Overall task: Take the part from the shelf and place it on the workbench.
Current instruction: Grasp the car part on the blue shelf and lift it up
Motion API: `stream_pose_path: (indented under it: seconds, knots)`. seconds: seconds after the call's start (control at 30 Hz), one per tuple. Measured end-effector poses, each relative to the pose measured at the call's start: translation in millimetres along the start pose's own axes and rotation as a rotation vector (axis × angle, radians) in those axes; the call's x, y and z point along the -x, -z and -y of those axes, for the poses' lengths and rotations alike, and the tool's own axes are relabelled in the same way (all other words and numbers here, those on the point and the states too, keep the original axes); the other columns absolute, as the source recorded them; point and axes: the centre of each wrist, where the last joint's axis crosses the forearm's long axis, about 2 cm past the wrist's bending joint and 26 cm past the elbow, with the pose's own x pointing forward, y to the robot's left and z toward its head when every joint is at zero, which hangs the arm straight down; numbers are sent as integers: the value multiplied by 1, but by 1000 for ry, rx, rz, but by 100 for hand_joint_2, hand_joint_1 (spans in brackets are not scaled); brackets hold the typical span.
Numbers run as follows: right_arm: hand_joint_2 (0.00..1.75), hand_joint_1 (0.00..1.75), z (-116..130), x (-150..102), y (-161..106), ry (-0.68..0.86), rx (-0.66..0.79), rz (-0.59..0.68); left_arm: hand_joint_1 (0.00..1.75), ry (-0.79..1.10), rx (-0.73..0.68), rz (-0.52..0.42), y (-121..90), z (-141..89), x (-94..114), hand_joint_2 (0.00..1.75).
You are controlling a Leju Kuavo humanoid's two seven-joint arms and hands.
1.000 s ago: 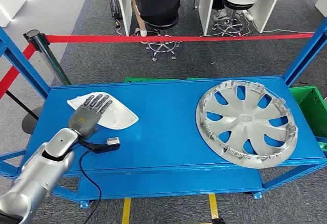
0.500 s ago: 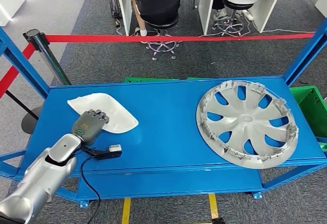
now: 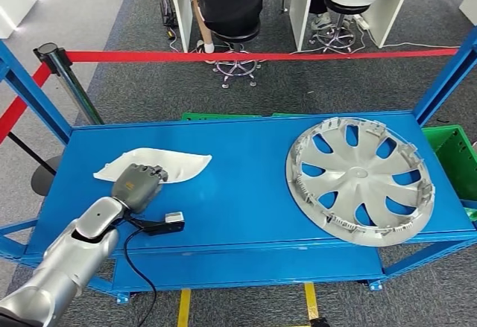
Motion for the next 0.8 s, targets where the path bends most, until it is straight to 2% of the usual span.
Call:
stream_pose_path:
  seconds: [0.17, 0.27, 0.33, 0.43, 0.63, 0.8]
  knots:
    - [0, 0, 0, 0, 0, 1, 5, 10, 175, -604, -102, 167, -3, 2, -18, 175]
    - [0, 0, 0, 1, 0, 1, 16, 19, 175, -1084, -210, 270, -10, 0, -45, 175]
    - [0, 0, 0, 3, 0, 2, 27, 23, 175, -1332, -302, 354, -15, -10, -63, 175]
    - [0, 0, 0, 3, 0, 2, 32, 27, 175, -1445, -387, 443, -20, -26, -77, 175]
    - [0, 0, 0, 5, 0, 7, 37, 28, 175, -1630, -543, 596, -30, -53, -85, 175]
    - [0, 0, 0, 6, 0, 15, 39, 24, 175, -1742, -704, 627, -39, -64, -90, 175]
